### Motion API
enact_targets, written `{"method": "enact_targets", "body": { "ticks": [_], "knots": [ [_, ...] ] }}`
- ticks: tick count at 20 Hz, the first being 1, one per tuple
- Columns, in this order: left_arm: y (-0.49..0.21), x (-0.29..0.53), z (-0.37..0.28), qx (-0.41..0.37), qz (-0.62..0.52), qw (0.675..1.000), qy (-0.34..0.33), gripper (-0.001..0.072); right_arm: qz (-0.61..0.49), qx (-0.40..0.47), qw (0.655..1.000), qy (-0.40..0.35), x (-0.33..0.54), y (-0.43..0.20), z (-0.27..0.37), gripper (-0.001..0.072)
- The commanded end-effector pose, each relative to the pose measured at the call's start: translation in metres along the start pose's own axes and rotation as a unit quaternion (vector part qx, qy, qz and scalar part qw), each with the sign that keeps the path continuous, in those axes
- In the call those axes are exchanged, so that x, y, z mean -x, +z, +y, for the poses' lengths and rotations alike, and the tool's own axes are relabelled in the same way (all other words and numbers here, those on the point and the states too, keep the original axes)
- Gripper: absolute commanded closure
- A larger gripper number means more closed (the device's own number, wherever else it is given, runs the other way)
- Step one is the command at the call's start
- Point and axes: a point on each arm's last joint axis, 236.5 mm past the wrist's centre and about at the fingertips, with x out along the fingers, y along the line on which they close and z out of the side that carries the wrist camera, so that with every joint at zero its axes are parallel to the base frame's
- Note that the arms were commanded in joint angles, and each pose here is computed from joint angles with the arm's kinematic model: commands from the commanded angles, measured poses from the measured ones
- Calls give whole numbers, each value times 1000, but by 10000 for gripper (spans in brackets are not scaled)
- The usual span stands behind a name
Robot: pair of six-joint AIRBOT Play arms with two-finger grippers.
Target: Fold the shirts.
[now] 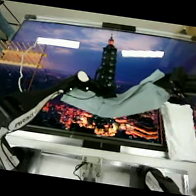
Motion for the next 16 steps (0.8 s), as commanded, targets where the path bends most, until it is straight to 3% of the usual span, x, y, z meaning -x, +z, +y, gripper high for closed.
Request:
{"method": "enact_targets", "body": {
  "ticks": [1, 4, 7, 9, 12, 16],
  "knots": [
    [38, 66, 17, -41, -32, 998, 40, 677, -27, -7, 999, 14, -14, 21, 5, 644],
    [90, 188, 44, -73, -107, 986, 107, 677, -25, 17, 998, 61, -70, 35, 41, 644],
    [114, 318, 71, -41, -192, 968, 156, 676, -28, 22, 990, 138, -139, 39, 98, 644],
    [110, 381, 83, -20, -228, 958, 176, 676, -16, 8, 989, 147, -189, 31, 110, 644],
    [93, 437, 97, 8, -247, 949, 194, 676, 29, -33, 987, 152, -265, 4, 112, 644],
    [79, 449, 102, 16, -235, 951, 201, 676, 35, -92, 983, 158, -336, -18, 113, 616]
  ]
}}
